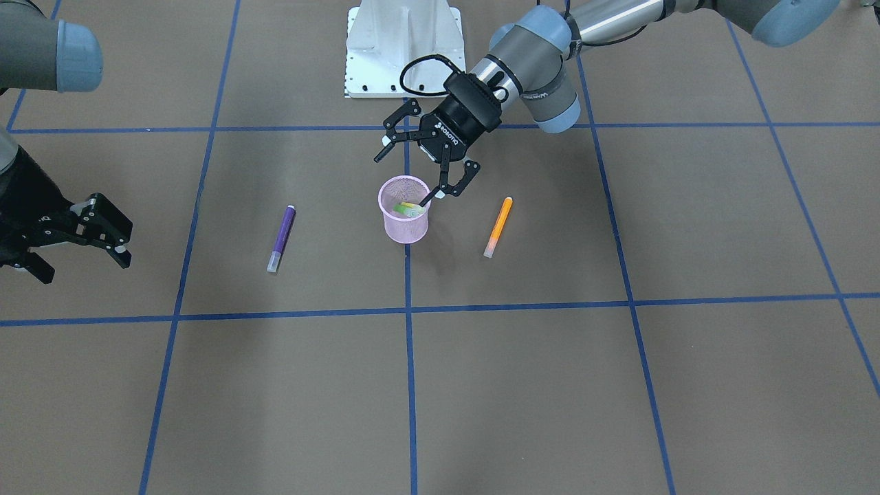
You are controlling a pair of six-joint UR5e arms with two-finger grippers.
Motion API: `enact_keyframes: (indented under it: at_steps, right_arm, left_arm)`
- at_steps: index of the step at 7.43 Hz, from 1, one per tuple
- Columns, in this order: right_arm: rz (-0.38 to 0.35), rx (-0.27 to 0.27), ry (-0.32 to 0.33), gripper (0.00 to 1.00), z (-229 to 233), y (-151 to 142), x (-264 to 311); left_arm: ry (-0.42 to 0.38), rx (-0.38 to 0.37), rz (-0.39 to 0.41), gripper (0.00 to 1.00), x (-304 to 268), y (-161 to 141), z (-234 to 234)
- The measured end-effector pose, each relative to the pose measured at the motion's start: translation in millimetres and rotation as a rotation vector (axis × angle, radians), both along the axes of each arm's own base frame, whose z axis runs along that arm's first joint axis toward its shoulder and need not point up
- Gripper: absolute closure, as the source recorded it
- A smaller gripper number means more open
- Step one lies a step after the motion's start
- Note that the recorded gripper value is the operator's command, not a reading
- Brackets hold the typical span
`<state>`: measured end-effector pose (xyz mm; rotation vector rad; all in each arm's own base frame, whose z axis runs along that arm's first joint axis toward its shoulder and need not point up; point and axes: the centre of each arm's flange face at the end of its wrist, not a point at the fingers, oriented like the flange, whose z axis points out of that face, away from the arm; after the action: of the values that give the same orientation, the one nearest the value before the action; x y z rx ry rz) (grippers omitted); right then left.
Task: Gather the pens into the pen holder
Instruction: 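Lower the green highlighter into the pink cup and open the left gripper, then grasp the purple marker with the right gripper while the left arm withdraws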
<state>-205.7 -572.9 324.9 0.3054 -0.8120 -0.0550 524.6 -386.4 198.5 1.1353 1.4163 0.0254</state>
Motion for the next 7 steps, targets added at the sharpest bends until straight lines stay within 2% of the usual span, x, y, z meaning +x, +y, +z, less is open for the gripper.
enact_keyframes:
  at_steps: [2, 3, 5, 7]
  right_arm:
    - [0.032, -0.039, -0.017, 0.0, -1, 1, -1]
    - [0.065, -0.08, -0.031, 0.0, -1, 2, -4]
    - [0.101, -0.144, -0.049, 0.0, -1, 8, -18]
    - [0.124, -0.187, -0.037, 0.0, 0, 21, -53]
  left_arm:
    - [-0.097, -0.032, 0.018, 0.02, -18, -8, -13]
    - [-0.19, -0.073, 0.03, 0.01, -33, -11, -21]
    - [-0.407, -0.199, 0.107, 0.01, -88, -33, -28]
    - [-0.566, -0.37, 0.231, 0.01, -177, -72, -21]
